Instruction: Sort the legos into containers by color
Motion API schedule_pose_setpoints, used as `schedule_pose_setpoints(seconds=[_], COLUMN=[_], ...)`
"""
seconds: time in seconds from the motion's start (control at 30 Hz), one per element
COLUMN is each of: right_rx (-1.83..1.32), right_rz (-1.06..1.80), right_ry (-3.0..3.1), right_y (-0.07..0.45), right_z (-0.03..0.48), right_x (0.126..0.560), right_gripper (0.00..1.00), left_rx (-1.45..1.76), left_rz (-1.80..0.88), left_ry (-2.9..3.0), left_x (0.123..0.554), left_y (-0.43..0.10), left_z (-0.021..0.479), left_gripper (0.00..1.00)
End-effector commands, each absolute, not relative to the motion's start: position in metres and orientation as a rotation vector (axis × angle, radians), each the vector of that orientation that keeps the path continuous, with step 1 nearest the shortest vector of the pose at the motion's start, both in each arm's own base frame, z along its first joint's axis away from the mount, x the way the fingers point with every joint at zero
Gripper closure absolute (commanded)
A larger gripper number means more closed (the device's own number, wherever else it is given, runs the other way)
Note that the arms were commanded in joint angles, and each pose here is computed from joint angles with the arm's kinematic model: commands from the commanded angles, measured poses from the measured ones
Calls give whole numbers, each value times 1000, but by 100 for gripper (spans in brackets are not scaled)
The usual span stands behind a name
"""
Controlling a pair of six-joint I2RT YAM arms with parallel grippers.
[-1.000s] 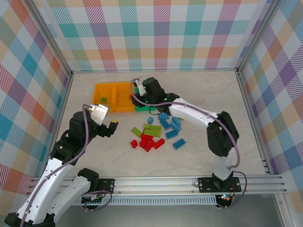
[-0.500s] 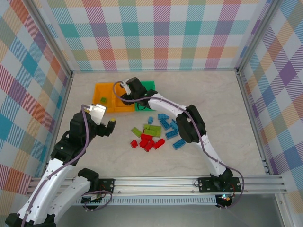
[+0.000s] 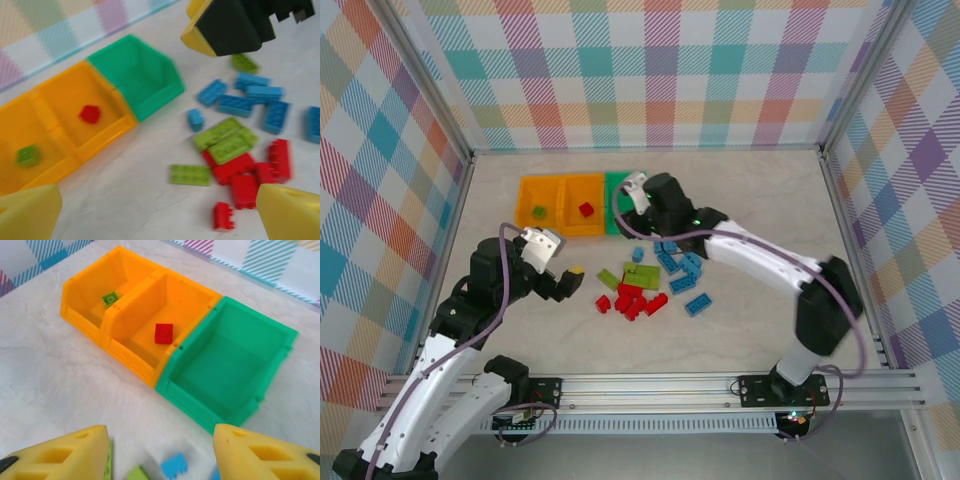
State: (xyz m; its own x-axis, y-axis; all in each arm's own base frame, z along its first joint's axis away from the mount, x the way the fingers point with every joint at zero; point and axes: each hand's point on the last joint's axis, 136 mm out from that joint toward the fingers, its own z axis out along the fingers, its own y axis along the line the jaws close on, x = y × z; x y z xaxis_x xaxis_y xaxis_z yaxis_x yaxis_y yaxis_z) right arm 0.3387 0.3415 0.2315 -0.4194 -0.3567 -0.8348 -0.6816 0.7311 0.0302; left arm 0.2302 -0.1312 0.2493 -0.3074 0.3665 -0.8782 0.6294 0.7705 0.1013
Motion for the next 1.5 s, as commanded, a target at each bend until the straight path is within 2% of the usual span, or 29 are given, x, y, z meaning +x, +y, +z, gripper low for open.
schedule_pose_setpoints(seconds=[0.0, 0.1, 0.23, 0.3, 0.43, 0.57, 0.7, 0.8, 0.97, 1.1, 1.2, 1.33, 1.47], right_rx=[-777, -813, -799, -673, -350, -162, 65, 83, 74, 62, 57, 10, -141], right_rz=[390, 305, 200, 170, 263, 289, 170, 189, 187, 131, 93, 91, 236], right_ry=[2221, 2373, 2529, 2566, 2633, 2683, 2736, 2805, 2829, 2826, 2819, 2776, 2610], right_y=[307, 287, 283, 289, 314, 334, 330, 339, 346, 342, 336, 329, 333], right_z=[187, 154, 129, 130, 122, 114, 89, 69, 50, 41, 42, 63, 121], right_x=[313, 298, 301, 317, 339, 353, 356, 349, 346, 349, 349, 349, 348], right_gripper=[43, 42, 42, 46, 37, 35, 35, 36, 47, 71, 83, 87, 87], left_rx=[918, 910, 867, 833, 798, 814, 831, 867, 863, 872, 874, 869, 871], left_rz=[-550, -540, -472, -423, -362, -377, -415, -462, -455, -470, -473, -462, -466], left_ry=[1842, 1900, 1968, 1992, 2012, 1990, 1979, 1954, 1951, 1946, 1947, 1947, 1940], left_x=[213, 220, 229, 234, 237, 234, 232, 226, 227, 225, 225, 225, 225], left_y=[-165, -164, -155, -148, -139, -141, -146, -153, -152, -154, -154, -153, -154], left_z=[255, 249, 243, 240, 237, 238, 240, 243, 243, 243, 243, 243, 244], left_gripper=[0, 0, 0, 0, 0, 0, 0, 0, 0, 0, 0, 0, 0])
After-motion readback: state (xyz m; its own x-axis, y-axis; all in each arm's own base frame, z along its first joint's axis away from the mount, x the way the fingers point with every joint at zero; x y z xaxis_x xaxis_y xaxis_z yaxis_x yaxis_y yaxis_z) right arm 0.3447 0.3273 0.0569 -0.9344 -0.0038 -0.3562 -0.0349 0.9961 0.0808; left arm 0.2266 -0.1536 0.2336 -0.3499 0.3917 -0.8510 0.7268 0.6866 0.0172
